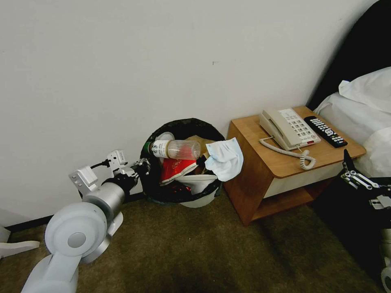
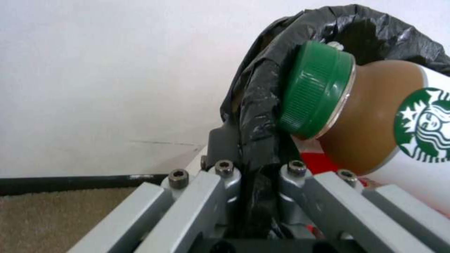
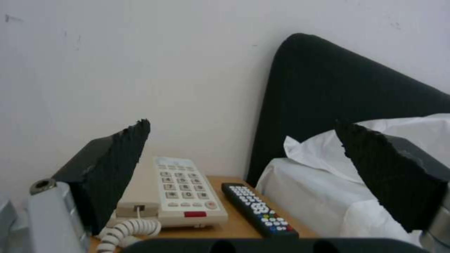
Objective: Pick up the trash bin, then pick up the garbage from the floor and place it into the trash bin.
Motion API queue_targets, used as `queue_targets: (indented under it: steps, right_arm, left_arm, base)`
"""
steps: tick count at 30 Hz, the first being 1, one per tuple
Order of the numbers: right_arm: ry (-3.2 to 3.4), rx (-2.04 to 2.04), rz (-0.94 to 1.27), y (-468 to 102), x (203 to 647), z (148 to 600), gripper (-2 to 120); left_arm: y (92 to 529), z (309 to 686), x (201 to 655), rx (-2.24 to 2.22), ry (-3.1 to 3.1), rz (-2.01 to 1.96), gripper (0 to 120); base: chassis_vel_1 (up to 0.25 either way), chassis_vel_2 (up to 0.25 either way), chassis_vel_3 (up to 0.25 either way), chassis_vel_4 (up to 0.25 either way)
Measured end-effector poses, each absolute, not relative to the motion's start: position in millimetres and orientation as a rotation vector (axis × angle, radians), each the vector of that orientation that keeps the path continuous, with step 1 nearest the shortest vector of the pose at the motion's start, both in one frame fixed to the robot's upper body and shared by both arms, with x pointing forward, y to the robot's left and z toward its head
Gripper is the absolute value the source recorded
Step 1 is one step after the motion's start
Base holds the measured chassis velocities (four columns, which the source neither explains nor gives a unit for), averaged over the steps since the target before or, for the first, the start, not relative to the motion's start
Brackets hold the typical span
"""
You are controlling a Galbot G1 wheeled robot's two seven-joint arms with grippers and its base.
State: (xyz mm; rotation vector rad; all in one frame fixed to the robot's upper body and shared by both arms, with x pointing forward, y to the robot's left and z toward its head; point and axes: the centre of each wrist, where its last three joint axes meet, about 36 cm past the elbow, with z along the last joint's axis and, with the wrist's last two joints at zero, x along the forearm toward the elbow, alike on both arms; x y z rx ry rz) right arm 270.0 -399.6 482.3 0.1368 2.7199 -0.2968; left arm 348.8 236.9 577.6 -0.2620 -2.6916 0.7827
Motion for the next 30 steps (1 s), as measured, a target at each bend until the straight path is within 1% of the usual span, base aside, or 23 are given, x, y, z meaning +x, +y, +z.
queue_targets:
  steps: [17, 30]
  right_arm:
    - [2.728, 0.163, -0.299, -401.0, 265.5, 472.3, 100]
    - [2.723, 0.178, -0.295, -397.7, 262.3, 472.6, 100]
  left_arm:
    - [240.0, 581.5, 349.1, -0.267, -2.693, 0.785, 3]
    - [234.4, 574.4, 351.8, -0.272, -2.670, 0.797, 3]
  base:
    - [0.000, 0.000, 0.000, 0.000]
    - [0.000, 0.000, 0.000, 0.000]
